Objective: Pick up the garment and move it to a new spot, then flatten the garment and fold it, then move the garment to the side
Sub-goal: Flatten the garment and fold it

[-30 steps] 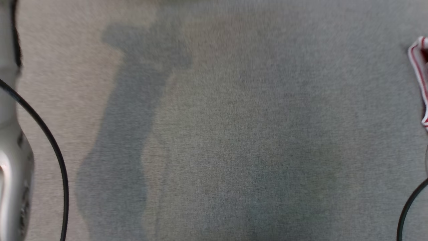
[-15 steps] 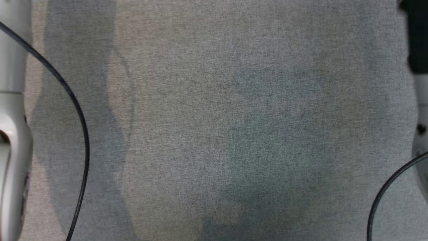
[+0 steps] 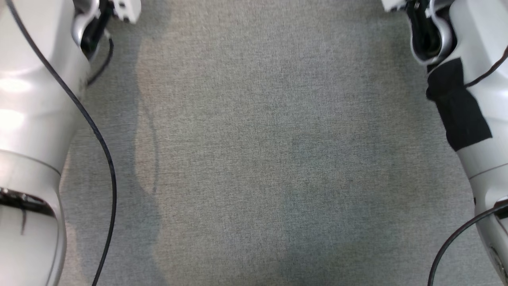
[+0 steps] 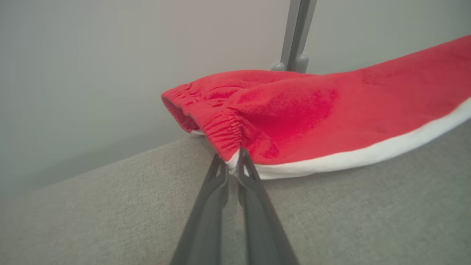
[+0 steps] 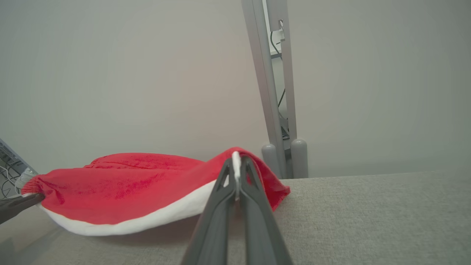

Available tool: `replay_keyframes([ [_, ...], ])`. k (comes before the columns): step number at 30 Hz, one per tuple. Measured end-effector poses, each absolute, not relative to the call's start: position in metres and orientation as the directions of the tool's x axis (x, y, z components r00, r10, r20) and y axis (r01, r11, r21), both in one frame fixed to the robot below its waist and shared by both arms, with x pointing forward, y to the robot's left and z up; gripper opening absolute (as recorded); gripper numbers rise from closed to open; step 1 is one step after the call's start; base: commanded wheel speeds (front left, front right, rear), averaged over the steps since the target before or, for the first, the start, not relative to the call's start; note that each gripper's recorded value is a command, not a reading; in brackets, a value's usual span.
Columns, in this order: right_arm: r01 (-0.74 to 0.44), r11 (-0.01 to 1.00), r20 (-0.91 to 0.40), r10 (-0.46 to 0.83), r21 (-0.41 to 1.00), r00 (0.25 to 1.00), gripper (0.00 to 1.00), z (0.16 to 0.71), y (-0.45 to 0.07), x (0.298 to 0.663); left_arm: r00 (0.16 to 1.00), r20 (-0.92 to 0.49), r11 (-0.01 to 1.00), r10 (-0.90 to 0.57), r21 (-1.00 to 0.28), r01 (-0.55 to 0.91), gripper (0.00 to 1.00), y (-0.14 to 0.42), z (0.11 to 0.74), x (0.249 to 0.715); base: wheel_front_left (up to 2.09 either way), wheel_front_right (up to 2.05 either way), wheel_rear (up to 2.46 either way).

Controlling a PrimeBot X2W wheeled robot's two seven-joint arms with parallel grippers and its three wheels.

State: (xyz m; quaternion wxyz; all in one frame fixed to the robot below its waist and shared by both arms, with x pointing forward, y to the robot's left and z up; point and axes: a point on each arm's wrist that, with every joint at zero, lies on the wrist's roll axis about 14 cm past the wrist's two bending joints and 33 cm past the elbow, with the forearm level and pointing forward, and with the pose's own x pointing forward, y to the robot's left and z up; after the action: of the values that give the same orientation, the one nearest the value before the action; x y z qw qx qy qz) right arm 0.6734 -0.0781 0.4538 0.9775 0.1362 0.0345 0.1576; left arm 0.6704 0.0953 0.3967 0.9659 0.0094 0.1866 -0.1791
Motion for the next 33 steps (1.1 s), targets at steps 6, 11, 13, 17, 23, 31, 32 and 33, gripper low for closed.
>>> replay_keyframes([
  [6, -0.300, 0.917, -0.097, 0.334, 0.262, 0.938, 0.00, 0.454, -0.078, 0.642, 0.801, -0.493, 0.907, -0.338, 0.054, 0.417, 0.00, 0.113, 0.384, 0.617, 0.00, 0.00, 0.00],
  [11, -0.320, 0.920, -0.151, 0.358, 0.224, 0.922, 0.00, 0.450, -0.075, 0.622, 0.763, -0.547, 0.885, -0.346, 0.079, 0.458, 0.00, 0.119, 0.379, 0.585, 0.00, 0.00, 0.00],
  [13, -0.324, 0.923, -0.176, 0.362, 0.209, 0.916, 0.00, 0.447, -0.077, 0.613, 0.761, -0.545, 0.878, -0.353, 0.089, 0.471, 0.00, 0.120, 0.383, 0.577, 0.00, 0.00, 0.00],
  [17, -0.324, 0.924, -0.282, 0.373, 0.205, 0.884, 0.00, 0.433, -0.079, 0.585, 0.746, -0.552, 0.853, -0.373, 0.113, 0.510, 0.00, 0.120, 0.389, 0.552, 0.00, 0.00, 0.00],
  [23, -0.323, 0.928, -0.392, 0.371, 0.186, 0.842, 0.00, 0.417, -0.093, 0.547, 0.736, -0.550, 0.823, -0.395, 0.144, 0.550, 0.00, 0.119, 0.397, 0.522, 0.00, 0.00, 0.00],
  [31, -0.300, 0.929, -0.473, 0.368, 0.215, 0.801, 0.00, 0.415, -0.112, 0.506, 0.715, -0.559, 0.802, -0.419, 0.142, 0.581, 0.00, 0.113, 0.404, 0.482, 0.00, 0.00, 0.00],
  [32, -0.302, 0.929, -0.479, 0.369, 0.213, 0.797, 0.00, 0.415, -0.114, 0.502, 0.715, -0.558, 0.802, -0.422, 0.138, 0.581, 0.00, 0.112, 0.405, 0.479, 0.00, 0.00, 0.00],
  [33, -0.304, 0.928, -0.483, 0.371, 0.214, 0.793, 0.00, 0.415, -0.116, 0.498, 0.713, -0.557, 0.803, -0.426, 0.131, 0.582, 0.00, 0.111, 0.405, 0.475, 0.00, 0.00, 0.00],
])
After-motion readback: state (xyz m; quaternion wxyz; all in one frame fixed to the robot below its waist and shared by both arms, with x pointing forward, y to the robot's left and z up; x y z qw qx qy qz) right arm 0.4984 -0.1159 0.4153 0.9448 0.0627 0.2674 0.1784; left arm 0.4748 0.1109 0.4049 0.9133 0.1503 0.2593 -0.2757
